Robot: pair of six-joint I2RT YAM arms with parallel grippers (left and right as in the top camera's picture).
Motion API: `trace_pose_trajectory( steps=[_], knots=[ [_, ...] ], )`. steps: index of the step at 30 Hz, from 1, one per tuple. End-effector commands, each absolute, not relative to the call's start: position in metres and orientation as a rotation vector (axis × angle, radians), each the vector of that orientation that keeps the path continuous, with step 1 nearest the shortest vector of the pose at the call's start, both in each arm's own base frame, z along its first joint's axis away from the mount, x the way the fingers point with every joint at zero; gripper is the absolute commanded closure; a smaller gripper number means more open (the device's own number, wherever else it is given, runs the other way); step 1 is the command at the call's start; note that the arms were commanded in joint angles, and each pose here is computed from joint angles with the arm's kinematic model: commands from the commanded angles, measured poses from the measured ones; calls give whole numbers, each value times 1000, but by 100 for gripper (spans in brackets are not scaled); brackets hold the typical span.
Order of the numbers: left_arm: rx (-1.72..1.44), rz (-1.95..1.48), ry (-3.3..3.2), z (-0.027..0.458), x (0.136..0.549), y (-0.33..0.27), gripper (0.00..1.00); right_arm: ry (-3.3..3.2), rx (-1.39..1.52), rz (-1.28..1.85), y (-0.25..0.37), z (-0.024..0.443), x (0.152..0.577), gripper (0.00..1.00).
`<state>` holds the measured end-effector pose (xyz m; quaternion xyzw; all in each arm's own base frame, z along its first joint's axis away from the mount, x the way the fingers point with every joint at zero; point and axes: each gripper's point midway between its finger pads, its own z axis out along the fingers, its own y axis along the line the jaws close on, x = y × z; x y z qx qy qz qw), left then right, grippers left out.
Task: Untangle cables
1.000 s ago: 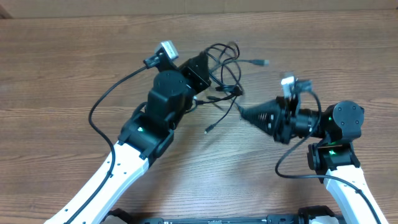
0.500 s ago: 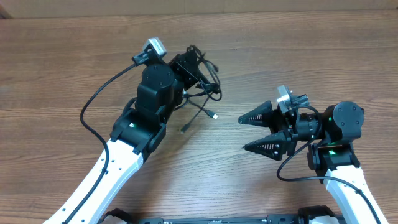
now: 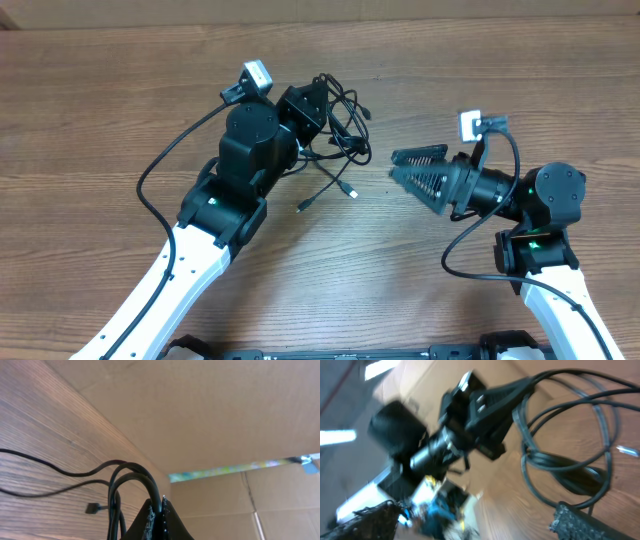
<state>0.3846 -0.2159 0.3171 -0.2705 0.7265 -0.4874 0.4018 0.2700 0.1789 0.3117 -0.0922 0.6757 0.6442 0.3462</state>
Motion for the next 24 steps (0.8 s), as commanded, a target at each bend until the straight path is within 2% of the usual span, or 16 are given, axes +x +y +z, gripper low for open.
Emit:
trace_pose_trajectory(
  steps=[1,20,24],
  knots=[
    [-689,-1336,1790,339,378,-220,96,1782,21,1761,173,315,283,0],
    [-633,-1391,1667,370,381,-220,96,1872,329,2054,213,318,270,0],
    [-593,-1423,1690,370,376,-227,96,1845,369,2042,218,319,273,18]
  ],
)
